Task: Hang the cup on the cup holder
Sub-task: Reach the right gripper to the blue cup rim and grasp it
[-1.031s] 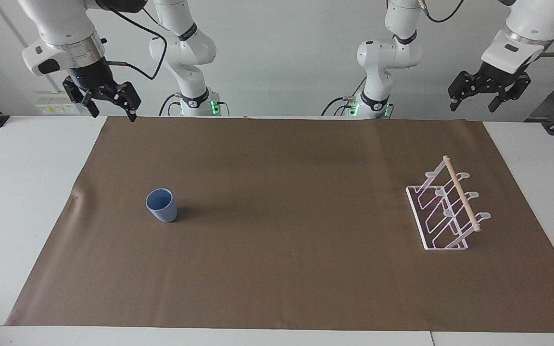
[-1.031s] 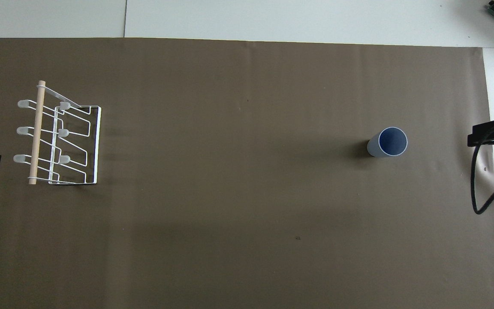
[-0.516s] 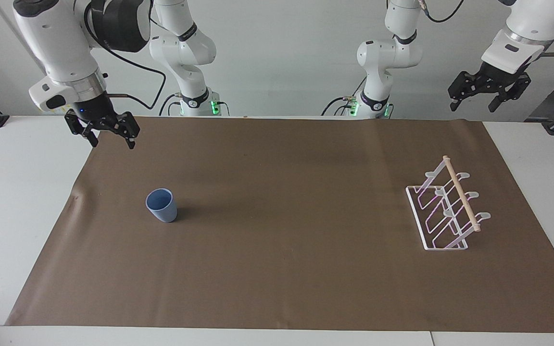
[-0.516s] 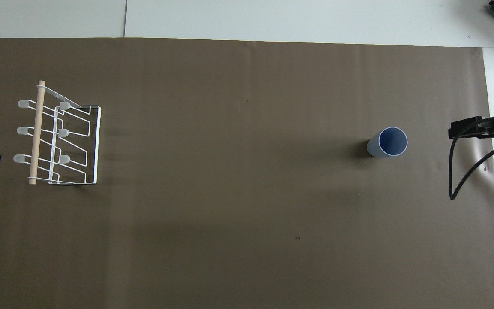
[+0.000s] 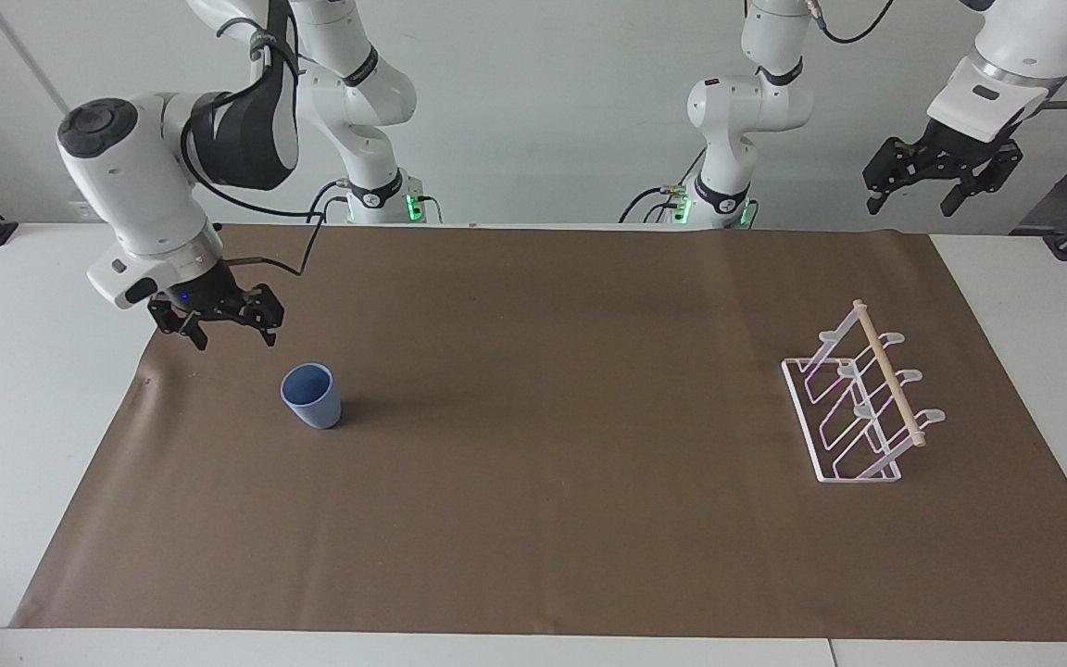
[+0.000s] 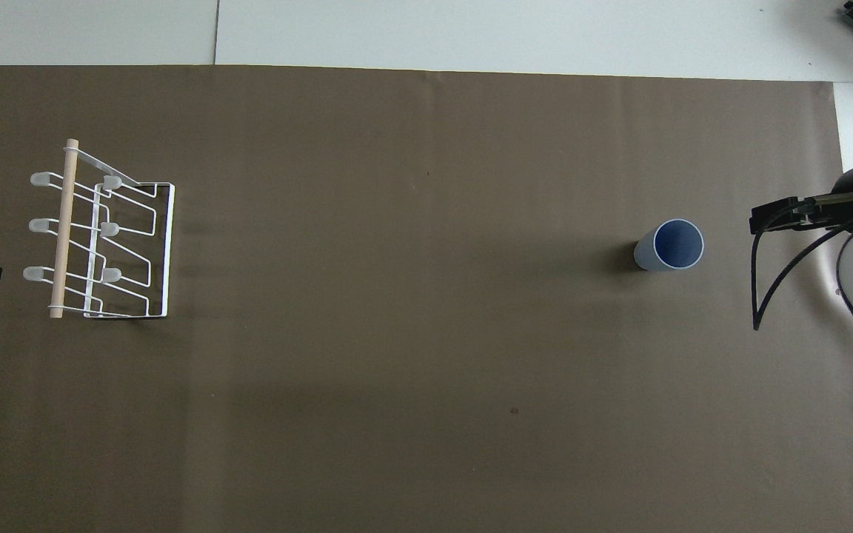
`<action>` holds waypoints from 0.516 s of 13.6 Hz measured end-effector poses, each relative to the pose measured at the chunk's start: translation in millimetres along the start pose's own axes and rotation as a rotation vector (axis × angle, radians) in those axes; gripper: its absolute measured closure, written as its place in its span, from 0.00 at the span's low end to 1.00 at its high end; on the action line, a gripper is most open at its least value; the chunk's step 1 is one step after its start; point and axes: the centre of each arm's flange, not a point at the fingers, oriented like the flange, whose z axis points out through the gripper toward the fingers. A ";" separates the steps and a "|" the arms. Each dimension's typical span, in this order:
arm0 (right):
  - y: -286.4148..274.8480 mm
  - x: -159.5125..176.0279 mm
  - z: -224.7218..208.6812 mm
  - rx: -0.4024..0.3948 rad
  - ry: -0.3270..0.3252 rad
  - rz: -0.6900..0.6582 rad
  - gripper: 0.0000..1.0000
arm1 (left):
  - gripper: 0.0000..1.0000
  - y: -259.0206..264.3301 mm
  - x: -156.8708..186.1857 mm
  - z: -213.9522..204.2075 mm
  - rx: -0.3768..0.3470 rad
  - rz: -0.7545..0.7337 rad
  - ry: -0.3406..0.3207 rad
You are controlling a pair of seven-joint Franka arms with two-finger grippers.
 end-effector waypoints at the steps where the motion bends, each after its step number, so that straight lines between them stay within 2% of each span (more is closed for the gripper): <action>1: -0.8 -1.0 12.1 0.001 -0.001 -0.025 0.00 | 0.00 -0.2 0.0 0.0 0.000 -0.001 0.000; 7: -4.2 -19.9 67.6 0.027 0.002 -0.060 0.00 | 0.00 -0.7 -0.1 0.0 0.000 -0.002 0.000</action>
